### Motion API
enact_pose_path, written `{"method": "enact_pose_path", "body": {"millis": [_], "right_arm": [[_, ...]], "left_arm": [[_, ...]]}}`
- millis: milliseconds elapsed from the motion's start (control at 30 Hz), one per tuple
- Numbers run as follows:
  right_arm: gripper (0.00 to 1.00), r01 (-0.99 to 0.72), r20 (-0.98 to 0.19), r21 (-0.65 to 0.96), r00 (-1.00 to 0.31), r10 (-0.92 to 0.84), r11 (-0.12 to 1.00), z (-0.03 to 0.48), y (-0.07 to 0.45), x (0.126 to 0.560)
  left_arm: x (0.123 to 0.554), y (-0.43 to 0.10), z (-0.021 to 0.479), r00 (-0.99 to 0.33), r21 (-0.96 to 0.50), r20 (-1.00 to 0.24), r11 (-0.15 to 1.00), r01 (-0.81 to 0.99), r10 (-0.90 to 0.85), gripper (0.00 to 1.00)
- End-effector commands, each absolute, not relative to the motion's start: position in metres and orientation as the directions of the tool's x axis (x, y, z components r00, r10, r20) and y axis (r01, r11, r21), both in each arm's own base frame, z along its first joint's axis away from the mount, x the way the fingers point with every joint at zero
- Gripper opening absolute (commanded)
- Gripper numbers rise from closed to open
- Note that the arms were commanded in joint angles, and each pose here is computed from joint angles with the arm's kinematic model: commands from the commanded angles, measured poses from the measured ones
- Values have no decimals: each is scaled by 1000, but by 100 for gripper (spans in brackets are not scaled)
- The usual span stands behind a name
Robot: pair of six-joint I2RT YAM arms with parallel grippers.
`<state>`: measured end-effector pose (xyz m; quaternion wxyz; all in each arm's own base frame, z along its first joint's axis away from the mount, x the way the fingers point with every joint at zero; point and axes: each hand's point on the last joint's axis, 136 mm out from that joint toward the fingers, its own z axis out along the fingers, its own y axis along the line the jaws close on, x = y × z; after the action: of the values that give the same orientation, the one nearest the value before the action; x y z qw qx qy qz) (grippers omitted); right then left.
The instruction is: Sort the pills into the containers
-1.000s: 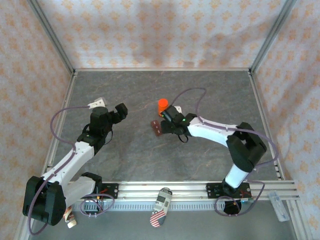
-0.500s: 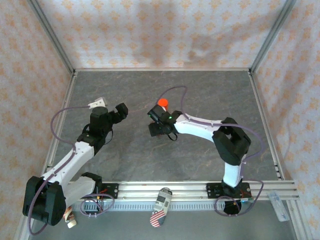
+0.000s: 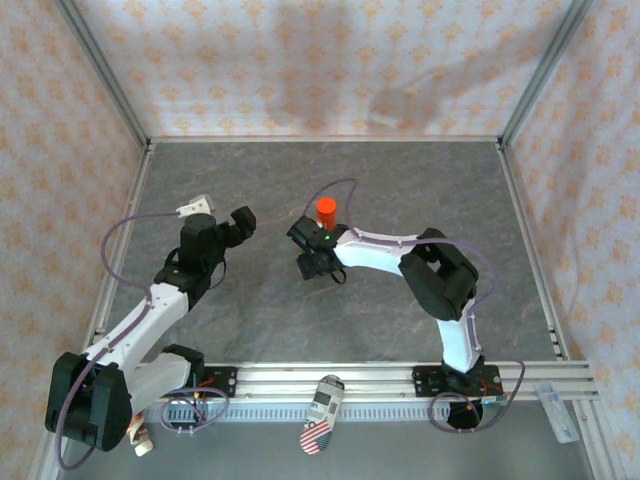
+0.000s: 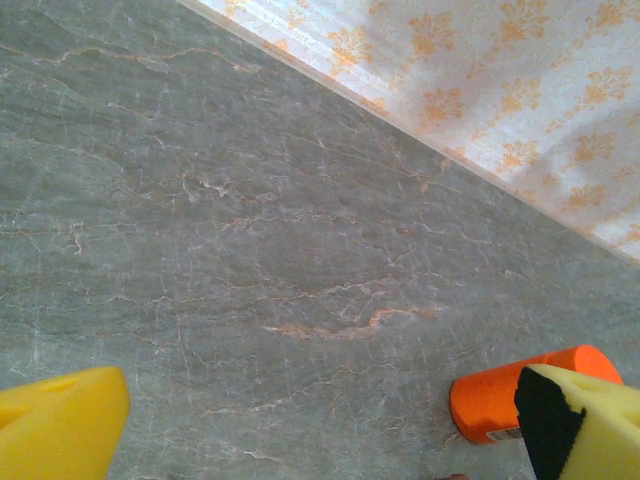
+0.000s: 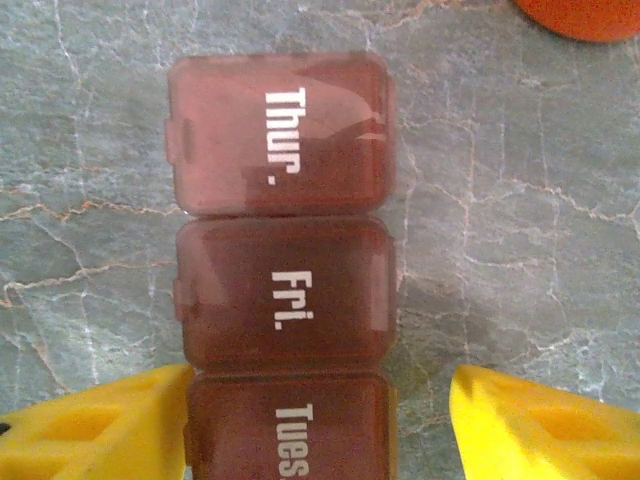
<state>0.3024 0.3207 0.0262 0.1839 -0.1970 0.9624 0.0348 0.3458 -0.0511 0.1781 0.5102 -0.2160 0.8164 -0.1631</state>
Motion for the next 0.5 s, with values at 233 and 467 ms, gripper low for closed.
{"method": "enact_pose_path", "body": {"millis": [233, 467], "right_arm": [[60, -391, -386, -49, -841, -378, 919, 26, 322, 312], [49, -389, -385, -44, -843, -375, 920, 24, 324, 313]], "left_arm": [[346, -52, 186, -362, -501, -769, 848, -171, -527, 100], [345, -53, 186, -366, -504, -765, 846, -171, -530, 100]]}}
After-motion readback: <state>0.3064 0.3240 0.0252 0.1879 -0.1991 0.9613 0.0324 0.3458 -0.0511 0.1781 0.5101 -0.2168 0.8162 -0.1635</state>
